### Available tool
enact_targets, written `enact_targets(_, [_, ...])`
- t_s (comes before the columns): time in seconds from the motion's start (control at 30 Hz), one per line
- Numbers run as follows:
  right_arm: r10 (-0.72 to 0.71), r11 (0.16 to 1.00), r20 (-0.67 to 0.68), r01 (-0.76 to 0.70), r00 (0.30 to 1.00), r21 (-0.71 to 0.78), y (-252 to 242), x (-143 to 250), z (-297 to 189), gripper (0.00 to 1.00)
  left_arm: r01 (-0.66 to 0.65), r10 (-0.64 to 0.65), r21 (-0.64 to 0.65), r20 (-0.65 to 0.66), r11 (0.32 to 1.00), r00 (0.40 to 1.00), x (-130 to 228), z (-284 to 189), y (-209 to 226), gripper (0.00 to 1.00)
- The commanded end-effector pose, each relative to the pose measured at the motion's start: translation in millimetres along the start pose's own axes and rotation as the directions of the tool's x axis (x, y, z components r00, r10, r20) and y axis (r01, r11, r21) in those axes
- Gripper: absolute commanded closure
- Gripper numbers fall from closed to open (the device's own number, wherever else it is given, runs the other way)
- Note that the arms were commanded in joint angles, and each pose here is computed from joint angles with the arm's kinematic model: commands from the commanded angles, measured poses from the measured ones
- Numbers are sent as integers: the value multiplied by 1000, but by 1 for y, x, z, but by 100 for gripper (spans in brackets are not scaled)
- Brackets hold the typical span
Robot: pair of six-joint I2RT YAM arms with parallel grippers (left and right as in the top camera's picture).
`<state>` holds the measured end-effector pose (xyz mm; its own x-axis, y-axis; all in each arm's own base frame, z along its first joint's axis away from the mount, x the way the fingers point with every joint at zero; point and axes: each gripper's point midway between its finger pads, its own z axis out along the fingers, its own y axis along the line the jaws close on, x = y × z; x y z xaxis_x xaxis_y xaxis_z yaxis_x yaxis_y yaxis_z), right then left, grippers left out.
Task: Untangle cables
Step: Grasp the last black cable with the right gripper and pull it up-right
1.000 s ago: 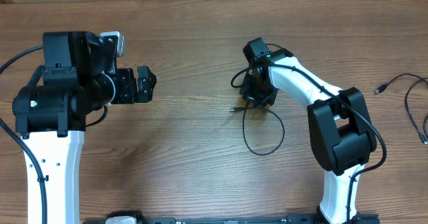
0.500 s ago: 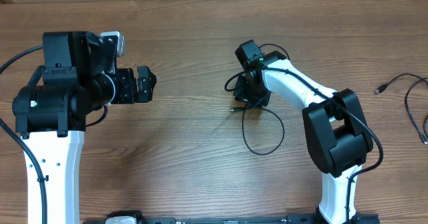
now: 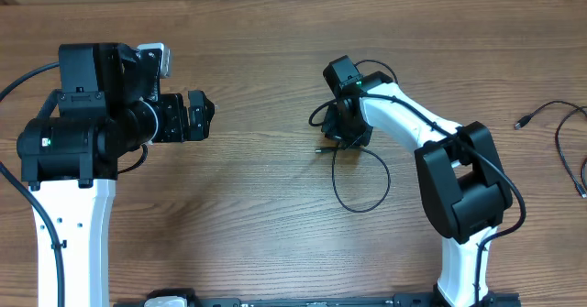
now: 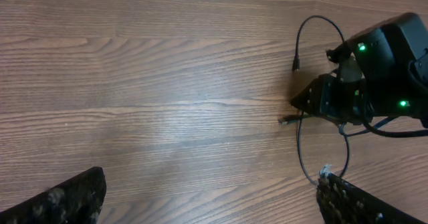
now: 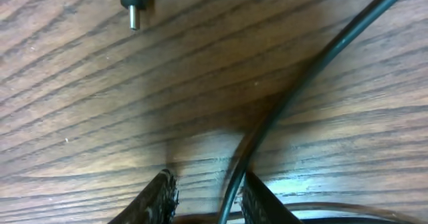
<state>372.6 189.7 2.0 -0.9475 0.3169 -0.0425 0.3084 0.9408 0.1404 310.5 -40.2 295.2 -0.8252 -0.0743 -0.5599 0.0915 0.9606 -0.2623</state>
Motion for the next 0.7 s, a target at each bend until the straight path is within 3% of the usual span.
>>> enact_targets(0.0, [42,999,-39,-41,998,36,-15,16,16,72,6,-6,-3,14,1000,1000,-3,-3,-1,0])
enact_targets(0.23, [40,999,-29,-40,999,30,-13,14,17,95,6,-6,-3,14,1000,1000,-3,-3,-1,0])
enact_targets(0.5, [-5,999,-14,6,1000,37,-12,-4,-6,96,6,-6,-3,14,1000,1000,-4,-3,-1,0])
enact_targets(0.67, [-115,993,42,115,992,7,0,-47,-83,96,6,-6,-3,14,1000,1000,-4,-3,-1,0])
